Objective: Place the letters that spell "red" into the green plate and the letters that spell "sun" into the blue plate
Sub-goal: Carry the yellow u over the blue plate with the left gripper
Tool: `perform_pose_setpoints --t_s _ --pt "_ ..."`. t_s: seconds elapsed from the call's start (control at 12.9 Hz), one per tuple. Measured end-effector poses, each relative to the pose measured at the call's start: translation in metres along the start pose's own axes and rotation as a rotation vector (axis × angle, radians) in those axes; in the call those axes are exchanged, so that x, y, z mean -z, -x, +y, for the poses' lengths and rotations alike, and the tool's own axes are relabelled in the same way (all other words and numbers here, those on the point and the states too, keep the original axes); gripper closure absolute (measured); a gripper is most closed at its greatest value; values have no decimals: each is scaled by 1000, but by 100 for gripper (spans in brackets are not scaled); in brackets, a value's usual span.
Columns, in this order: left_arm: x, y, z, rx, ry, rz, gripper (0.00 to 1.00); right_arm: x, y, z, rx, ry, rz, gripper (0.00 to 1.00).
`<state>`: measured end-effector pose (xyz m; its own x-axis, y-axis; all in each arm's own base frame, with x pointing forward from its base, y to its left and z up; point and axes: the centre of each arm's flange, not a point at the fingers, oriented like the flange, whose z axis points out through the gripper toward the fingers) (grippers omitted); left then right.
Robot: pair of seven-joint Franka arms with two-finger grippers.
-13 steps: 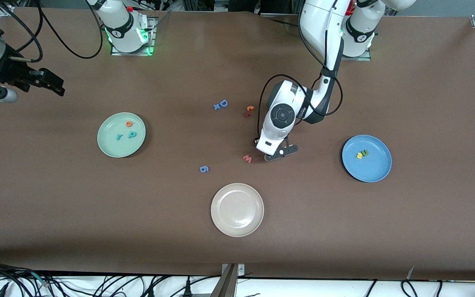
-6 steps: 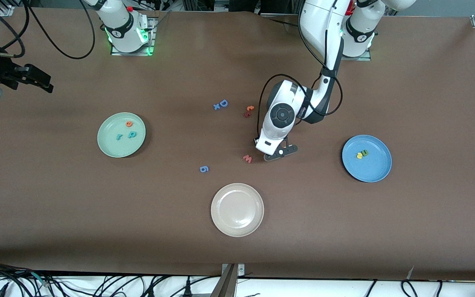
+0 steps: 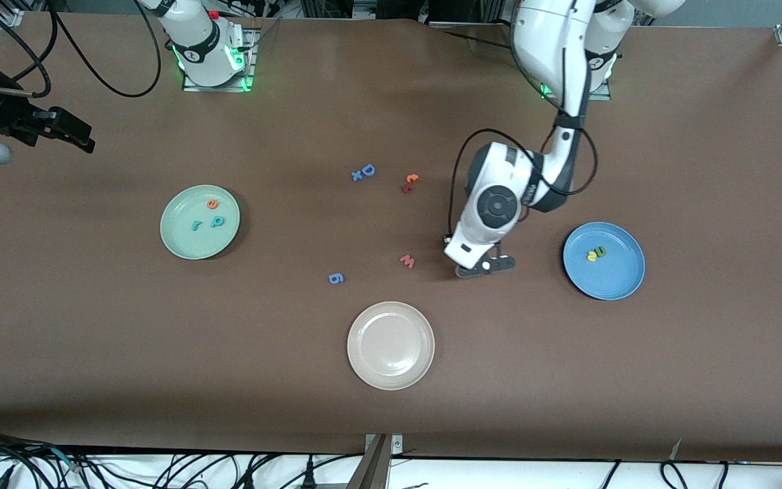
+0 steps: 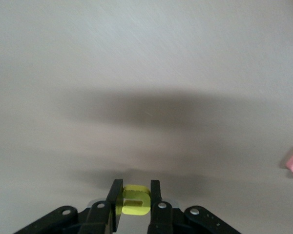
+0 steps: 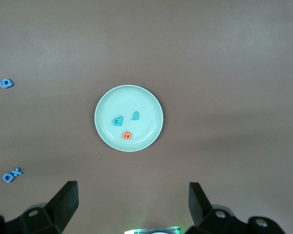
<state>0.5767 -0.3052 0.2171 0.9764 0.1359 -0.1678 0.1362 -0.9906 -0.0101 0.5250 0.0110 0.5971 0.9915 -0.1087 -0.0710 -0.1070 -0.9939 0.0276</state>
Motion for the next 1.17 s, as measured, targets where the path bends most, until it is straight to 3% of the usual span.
perform_pose_setpoints --t_s 0.31,0.78,1.17 --pt "46 -43 -87 -220 13 14 74 -9 -8 2 -5 1 -15 0" --pt "48 -75 -200 -544 -2 5 74 -9 -7 3 -7 2 -22 0" --pt "21 -86 -268 -630 -2 -40 74 -9 -7 3 -8 3 -26 0"
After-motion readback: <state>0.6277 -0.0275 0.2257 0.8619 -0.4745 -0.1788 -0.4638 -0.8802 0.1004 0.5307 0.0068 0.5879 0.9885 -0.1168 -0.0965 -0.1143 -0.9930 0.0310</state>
